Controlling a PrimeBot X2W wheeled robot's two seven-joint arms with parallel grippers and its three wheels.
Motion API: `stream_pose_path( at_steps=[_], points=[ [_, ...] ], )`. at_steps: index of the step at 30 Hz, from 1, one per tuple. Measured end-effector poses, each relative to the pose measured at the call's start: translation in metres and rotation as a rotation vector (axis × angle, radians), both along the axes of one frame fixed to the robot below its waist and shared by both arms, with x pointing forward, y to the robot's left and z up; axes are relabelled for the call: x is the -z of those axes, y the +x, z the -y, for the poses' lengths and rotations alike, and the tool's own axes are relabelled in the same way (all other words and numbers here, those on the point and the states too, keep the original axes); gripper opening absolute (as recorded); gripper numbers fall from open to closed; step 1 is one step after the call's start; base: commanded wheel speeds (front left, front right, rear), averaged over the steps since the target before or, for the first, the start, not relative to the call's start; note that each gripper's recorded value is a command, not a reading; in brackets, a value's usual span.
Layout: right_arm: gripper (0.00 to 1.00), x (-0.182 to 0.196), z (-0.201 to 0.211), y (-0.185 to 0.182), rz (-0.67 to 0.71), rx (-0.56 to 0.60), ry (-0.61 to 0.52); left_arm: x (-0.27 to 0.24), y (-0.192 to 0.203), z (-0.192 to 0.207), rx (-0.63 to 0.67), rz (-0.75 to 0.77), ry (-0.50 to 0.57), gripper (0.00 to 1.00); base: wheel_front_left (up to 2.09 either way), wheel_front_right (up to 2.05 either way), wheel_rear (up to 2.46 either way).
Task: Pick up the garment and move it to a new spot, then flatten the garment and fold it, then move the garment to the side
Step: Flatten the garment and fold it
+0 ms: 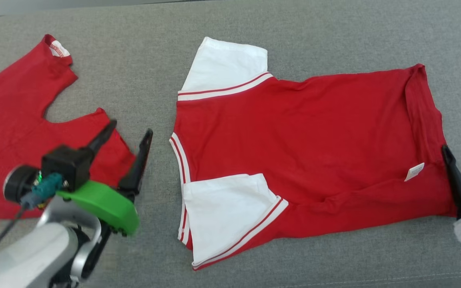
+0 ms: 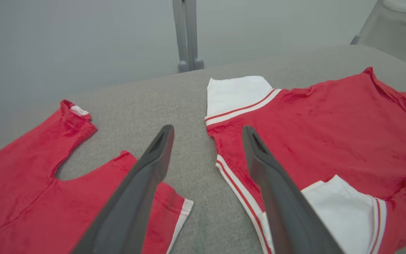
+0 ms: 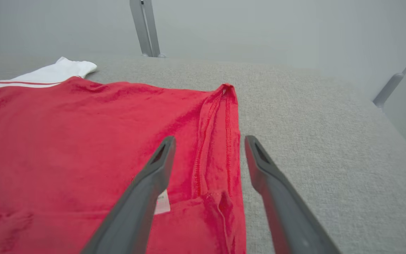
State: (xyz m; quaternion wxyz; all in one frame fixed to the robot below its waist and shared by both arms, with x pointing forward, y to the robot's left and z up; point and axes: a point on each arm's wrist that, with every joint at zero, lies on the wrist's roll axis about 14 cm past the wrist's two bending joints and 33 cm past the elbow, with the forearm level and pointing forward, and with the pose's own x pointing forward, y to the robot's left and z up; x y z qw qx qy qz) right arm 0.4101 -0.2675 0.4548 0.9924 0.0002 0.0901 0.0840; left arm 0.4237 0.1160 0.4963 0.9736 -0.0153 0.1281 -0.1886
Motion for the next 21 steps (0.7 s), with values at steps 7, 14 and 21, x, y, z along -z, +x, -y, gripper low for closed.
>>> stream_pose_path(
  at_steps=[7, 14, 21],
  points=[
    [1.0, 0.009, -0.043, 0.028, 0.038, -0.065, 0.025, -0.026, 0.085, 0.016, 0.107, -0.012, 0.015, 1.0, 0.0, 0.0, 0.0],
    [1.0, 0.027, -0.044, 0.041, 0.008, -0.047, 0.036, 0.001, 0.143, 0.045, 0.221, -0.225, 0.069, 1.0, 0.0, 0.0, 0.0],
    [1.0, 0.04, -0.03, 0.039, -0.024, 0.016, 0.048, 0.046, 0.178, 0.065, 0.278, -0.391, 0.157, 1.0, 0.0, 0.0, 0.0]
  ],
)
